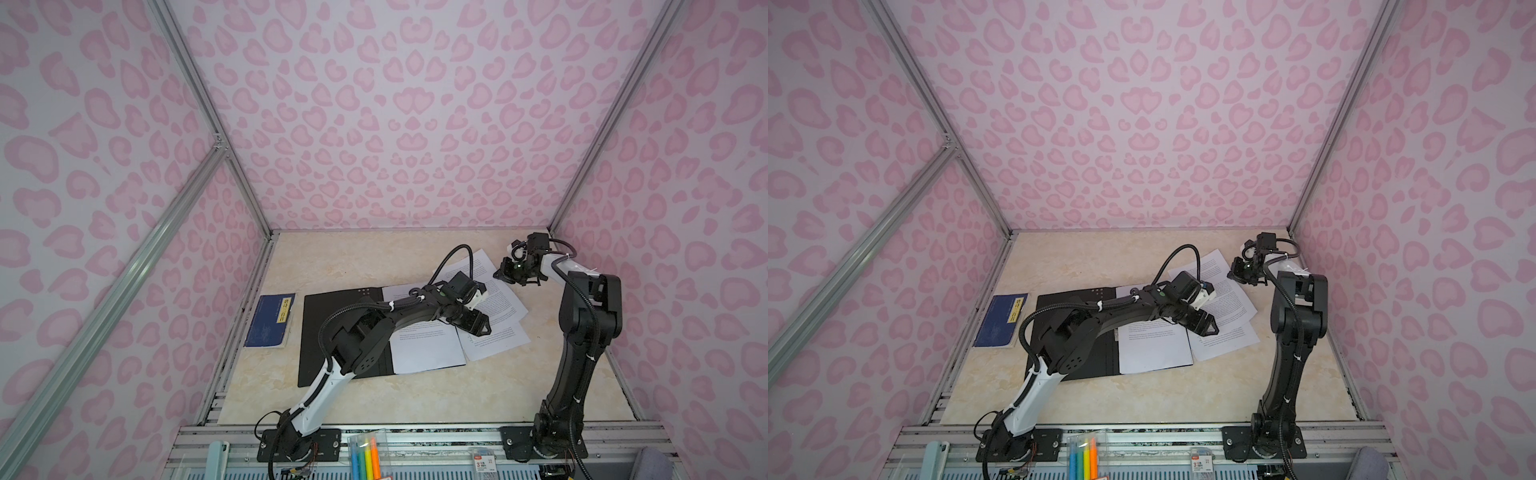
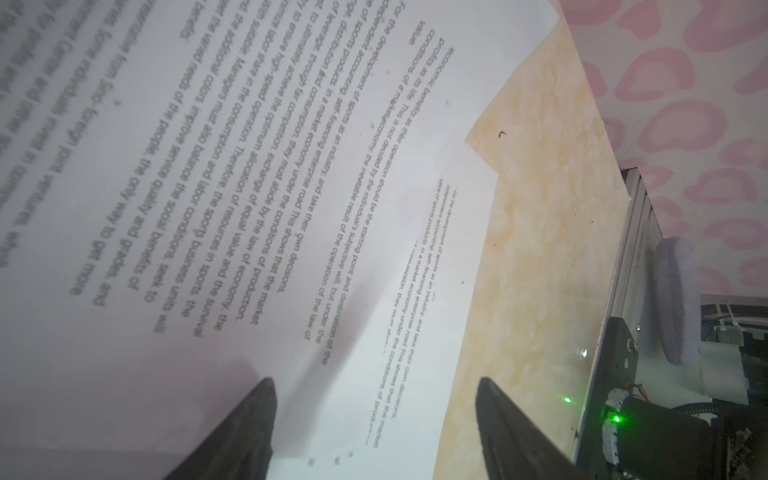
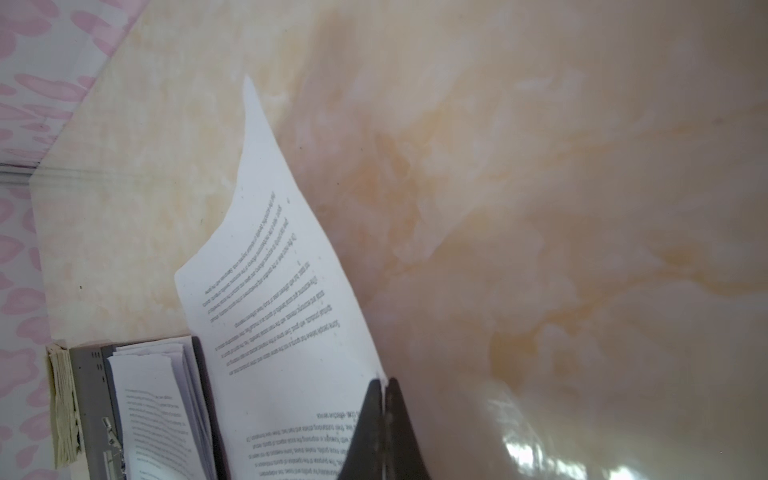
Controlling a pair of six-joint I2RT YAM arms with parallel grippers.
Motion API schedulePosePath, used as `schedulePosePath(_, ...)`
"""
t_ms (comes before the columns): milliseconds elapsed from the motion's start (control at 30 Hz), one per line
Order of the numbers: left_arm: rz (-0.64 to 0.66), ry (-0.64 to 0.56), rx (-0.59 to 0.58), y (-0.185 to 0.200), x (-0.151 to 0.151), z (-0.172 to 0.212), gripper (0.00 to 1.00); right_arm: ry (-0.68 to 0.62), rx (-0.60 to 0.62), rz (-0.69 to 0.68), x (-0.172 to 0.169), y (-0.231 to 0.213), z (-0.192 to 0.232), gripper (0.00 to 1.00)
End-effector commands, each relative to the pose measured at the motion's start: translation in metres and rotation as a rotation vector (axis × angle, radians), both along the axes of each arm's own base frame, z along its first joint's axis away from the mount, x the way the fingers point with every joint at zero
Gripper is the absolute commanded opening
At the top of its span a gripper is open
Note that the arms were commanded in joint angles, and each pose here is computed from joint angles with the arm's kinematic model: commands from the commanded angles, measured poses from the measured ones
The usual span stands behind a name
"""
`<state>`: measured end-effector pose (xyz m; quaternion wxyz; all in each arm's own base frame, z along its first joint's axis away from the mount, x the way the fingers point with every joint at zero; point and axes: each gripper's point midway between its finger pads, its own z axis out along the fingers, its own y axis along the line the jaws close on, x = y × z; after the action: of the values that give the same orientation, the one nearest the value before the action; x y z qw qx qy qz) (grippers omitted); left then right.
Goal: Put the files into the folder
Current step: 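Lift the gripped text sheet with the right gripper while the left gripper rises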
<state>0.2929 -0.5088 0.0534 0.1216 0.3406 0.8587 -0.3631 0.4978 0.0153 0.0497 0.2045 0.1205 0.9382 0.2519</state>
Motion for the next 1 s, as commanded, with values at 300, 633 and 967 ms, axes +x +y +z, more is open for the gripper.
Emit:
schedulePosePath(300,-0.100,-0.649,-0.464,-0.027,0.030,0.167,0.98,-0.022,-0.001,-0.183,-0.024,-0.023,0.042,0.00)
schedulePosePath(633,-0.042,-0.930,-0.721,0.004,0.005,0.219,0.98,-0.115,0.027,-0.240,-0.046,-0.026,0.090,0.00)
schedulePosePath(967,0.039,-0.986,-0.784,0.052,-0.020,0.233,0.98,-0.196,-0.006,-0.258,-0.069,-0.026,0.123,0.00)
